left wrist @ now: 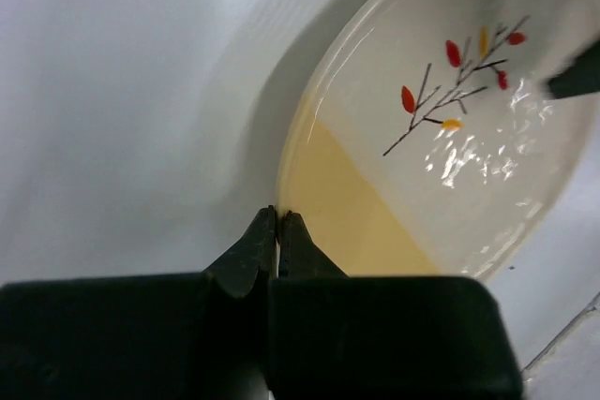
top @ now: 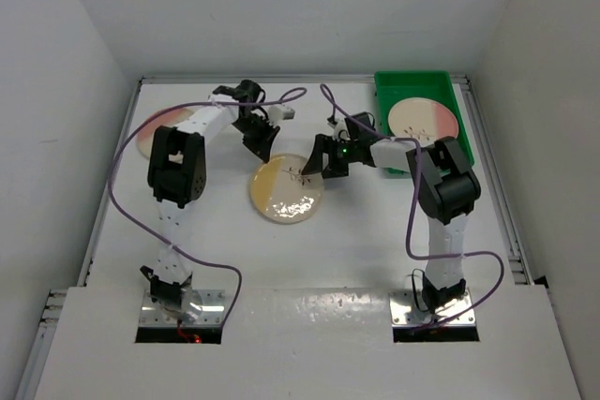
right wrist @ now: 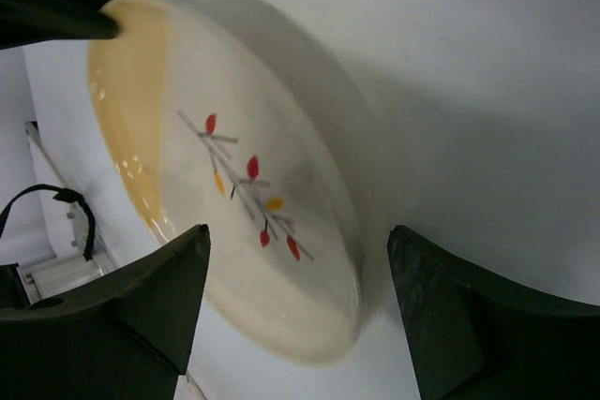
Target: Place the plates into the plastic bin on the countertop
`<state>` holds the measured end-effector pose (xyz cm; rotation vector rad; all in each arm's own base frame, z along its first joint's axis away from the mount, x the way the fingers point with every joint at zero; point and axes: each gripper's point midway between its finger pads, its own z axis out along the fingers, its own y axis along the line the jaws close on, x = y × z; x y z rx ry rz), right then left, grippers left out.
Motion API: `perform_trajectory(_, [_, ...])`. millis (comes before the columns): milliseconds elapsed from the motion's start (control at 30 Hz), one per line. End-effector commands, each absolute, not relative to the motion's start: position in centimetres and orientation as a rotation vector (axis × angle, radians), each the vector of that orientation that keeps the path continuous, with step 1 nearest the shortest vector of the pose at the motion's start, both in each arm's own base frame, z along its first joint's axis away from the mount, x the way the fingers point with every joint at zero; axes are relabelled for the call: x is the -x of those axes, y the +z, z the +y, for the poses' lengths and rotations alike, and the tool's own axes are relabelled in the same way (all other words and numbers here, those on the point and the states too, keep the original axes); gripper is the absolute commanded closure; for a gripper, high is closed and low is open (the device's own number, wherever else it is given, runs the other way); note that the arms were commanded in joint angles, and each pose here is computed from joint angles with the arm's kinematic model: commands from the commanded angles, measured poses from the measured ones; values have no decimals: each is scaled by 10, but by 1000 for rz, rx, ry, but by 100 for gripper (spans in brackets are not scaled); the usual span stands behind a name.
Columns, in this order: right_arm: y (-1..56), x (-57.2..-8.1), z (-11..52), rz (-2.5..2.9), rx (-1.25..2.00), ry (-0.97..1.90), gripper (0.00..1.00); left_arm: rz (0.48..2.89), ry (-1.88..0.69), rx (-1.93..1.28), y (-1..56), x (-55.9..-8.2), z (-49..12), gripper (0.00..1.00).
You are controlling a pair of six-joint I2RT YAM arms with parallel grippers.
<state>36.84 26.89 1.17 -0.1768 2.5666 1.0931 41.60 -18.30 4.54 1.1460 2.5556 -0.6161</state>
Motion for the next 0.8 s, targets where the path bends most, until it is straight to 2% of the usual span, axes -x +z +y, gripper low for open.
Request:
perform_trajectory(0, [-15, -354, 272, 2642, 202, 1069, 24, 2259, -711, -1200, 142, -409, -210, 100])
perform_trajectory(67, [-17, -350, 280, 2629, 216, 1134, 25, 2240, -732, -1211, 143, -406, -211, 100])
perform_trajectory(133, [-17, -343, 289, 2614, 236, 1218, 36, 2247, -749, -1212, 139, -400, -211, 100])
perform_trajectory(167, [-12, -338, 295, 2602, 261, 1283, 45, 2251, -751, -1212, 135, -399, -211, 100])
perform_trajectory(200, [-8, -337, 299, 2579, 272, 1319, 65, 2273, -761, -1201, 128, -396, -210, 100])
perform_trajectory(300, [14, -335, 304, 2500, 291, 1387, 94, 2313, -717, -1176, 119, -400, -205, 100])
perform_trajectory(333, [10, -329, 298, 2514, 266, 1372, 100, 2320, -699, -1175, 118, -401, -203, 100])
perform_trajectory(433, [39, -341, 290, 2429, 224, 1378, 100, 2327, -623, -1121, 125, -417, -187, 100])
perform_trajectory(567, [105, -367, 269, 2259, 140, 1399, 100, 2328, -512, -980, 152, -445, -159, 88])
perform_trajectory(667, [158, -391, 242, 2094, 63, 1377, 100, 2361, -356, -790, 170, -472, -117, 66])
perform_trajectory(700, [187, -395, 234, 2014, 49, 1373, 100, 2363, -325, -738, 174, -479, -106, 63])
perform_trajectory(733, [192, -400, 224, 1993, 8, 1361, 100, 2377, -299, -685, 172, -486, -94, 60])
perform_trajectory(767, [195, -418, 190, 1935, -145, 1316, 100, 2402, -256, -570, 175, -492, -66, 56])
